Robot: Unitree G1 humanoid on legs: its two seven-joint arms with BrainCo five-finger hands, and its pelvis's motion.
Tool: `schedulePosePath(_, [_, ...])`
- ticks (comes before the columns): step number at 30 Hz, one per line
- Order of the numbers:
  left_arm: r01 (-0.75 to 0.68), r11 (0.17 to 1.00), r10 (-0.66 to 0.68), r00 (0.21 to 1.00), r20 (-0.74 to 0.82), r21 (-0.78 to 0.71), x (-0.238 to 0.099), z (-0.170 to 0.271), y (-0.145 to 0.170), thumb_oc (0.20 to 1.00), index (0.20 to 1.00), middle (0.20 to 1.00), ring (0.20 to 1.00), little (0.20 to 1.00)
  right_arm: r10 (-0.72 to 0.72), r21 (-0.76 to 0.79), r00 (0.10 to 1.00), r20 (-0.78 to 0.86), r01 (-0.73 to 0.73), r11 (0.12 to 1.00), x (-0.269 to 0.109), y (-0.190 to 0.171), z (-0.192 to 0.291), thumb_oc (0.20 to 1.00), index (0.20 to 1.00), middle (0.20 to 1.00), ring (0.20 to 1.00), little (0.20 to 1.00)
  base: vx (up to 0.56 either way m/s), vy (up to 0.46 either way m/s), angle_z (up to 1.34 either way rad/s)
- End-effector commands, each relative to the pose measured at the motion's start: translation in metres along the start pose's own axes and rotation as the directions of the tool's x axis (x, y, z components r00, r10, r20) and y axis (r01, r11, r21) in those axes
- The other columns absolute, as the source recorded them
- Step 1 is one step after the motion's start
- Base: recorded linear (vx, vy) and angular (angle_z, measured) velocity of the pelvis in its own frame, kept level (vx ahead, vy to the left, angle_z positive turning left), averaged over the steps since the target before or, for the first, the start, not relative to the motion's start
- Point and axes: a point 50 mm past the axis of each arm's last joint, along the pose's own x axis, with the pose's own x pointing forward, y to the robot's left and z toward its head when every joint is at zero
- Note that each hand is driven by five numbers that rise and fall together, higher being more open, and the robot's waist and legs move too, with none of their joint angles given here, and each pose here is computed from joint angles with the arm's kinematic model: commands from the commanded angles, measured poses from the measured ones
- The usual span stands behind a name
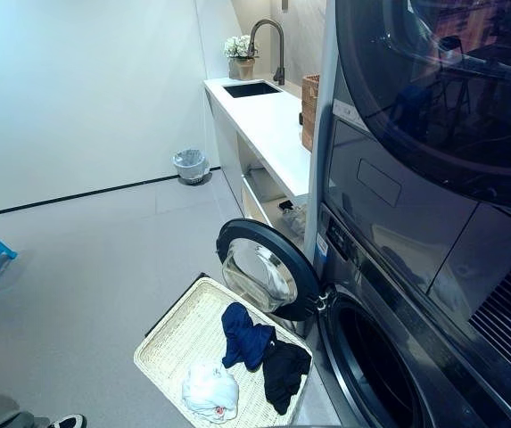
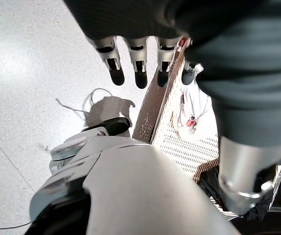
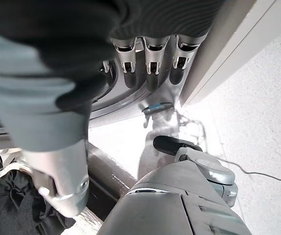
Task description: Put the clothes into the washing machine.
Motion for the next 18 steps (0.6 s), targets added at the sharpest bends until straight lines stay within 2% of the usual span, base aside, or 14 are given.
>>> schedulePosePath(1, [-0.013, 0.997, 0.011, 0.999, 0.037, 0.070, 0.0053, 0.0305, 0.0059, 1.000, 1.000, 1.000, 1.000, 1.000, 0.000, 0.013, 0.999, 0.038, -0.001, 1.000, 0.0010, 0.0030, 0.0258, 1.000, 1.000, 1.000, 1.000, 1.000, 0.00, 0.000, 0.00])
schedulePosePath(5, [-0.039, 0.998, 0.036, 0.997, 0.075, 0.044, 0.0048, 0.0338, 0.0084, 1.000, 1.000, 1.000, 1.000, 1.000, 0.001, 0.015, 0.999, 0.037, -0.001, 1.000, 0.0009, 0.0021, 0.0256, 1.000, 1.000, 1.000, 1.000, 1.000, 0.00, 0.000, 0.00])
schedulePosePath(18, [-0.068, 0.996, 0.064, 0.996, 0.064, 0.056, 0.0042, 0.0317, 0.0122, 1.000, 1.000, 1.000, 1.000, 1.000, 0.001, 0.020, 0.999, 0.041, -0.002, 1.000, 0.0009, 0.0023, 0.0269, 1.000, 1.000, 1.000, 1.000, 1.000, 0.00, 0.000, 0.00])
